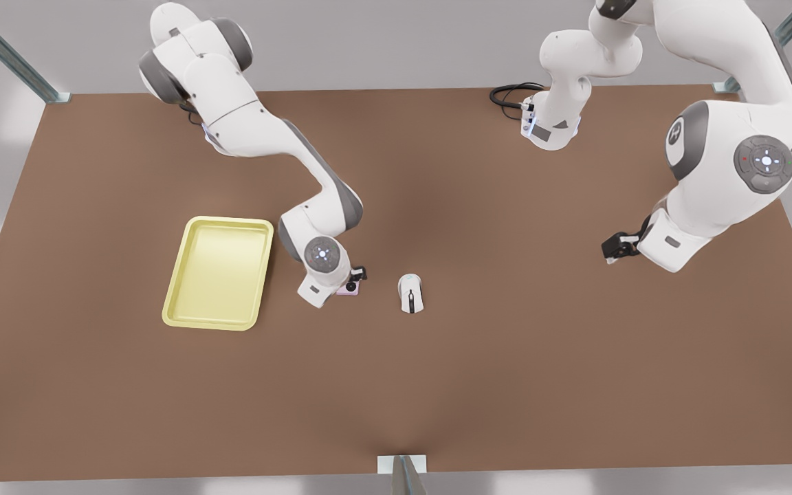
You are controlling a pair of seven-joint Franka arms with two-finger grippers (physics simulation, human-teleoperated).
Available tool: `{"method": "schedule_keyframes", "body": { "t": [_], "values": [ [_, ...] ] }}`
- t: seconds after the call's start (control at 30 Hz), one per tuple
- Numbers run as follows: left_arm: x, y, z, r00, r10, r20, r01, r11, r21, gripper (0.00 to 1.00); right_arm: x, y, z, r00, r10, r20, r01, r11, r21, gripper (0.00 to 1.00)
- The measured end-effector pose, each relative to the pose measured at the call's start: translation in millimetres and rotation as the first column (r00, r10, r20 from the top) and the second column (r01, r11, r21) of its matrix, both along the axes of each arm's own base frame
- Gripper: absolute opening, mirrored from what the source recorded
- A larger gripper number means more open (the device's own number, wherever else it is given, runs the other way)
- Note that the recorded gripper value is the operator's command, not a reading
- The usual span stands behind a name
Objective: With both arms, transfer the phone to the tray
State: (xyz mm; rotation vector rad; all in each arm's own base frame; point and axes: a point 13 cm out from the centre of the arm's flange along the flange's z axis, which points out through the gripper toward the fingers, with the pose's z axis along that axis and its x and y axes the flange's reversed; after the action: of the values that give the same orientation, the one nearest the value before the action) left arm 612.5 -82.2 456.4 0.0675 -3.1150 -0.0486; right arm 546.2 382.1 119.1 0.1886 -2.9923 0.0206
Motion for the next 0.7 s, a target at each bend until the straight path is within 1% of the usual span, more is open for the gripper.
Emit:
{"method": "schedule_keyframes", "body": {
  "t": [0.13,0.27,0.33,0.43,0.7],
  "values": [
    [0,-3,-13,0.997,-0.073,-0.031,0.073,0.997,0.001,1.00,9,14,-18,0.991,-0.126,0.051,0.125,0.992,0.021,1.00],
    [0,-3,-22,0.991,-0.127,-0.052,0.127,0.992,-0.001,1.00,18,8,-27,0.968,-0.239,0.077,0.238,0.971,0.021,1.00],
    [0,-3,-24,0.987,-0.149,-0.057,0.149,0.989,-0.003,1.00,21,4,-29,0.958,-0.271,0.090,0.271,0.962,0.012,1.00],
    [1,-3,-28,0.982,-0.177,-0.064,0.177,0.984,-0.006,1.00,25,-4,-29,0.947,-0.305,0.104,0.306,0.952,0.002,1.00],
    [1,-3,-33,0.970,-0.232,-0.074,0.232,0.973,-0.011,1.00,19,2,-35,0.948,-0.291,0.127,0.297,0.955,-0.023,1.00]
  ]
}}
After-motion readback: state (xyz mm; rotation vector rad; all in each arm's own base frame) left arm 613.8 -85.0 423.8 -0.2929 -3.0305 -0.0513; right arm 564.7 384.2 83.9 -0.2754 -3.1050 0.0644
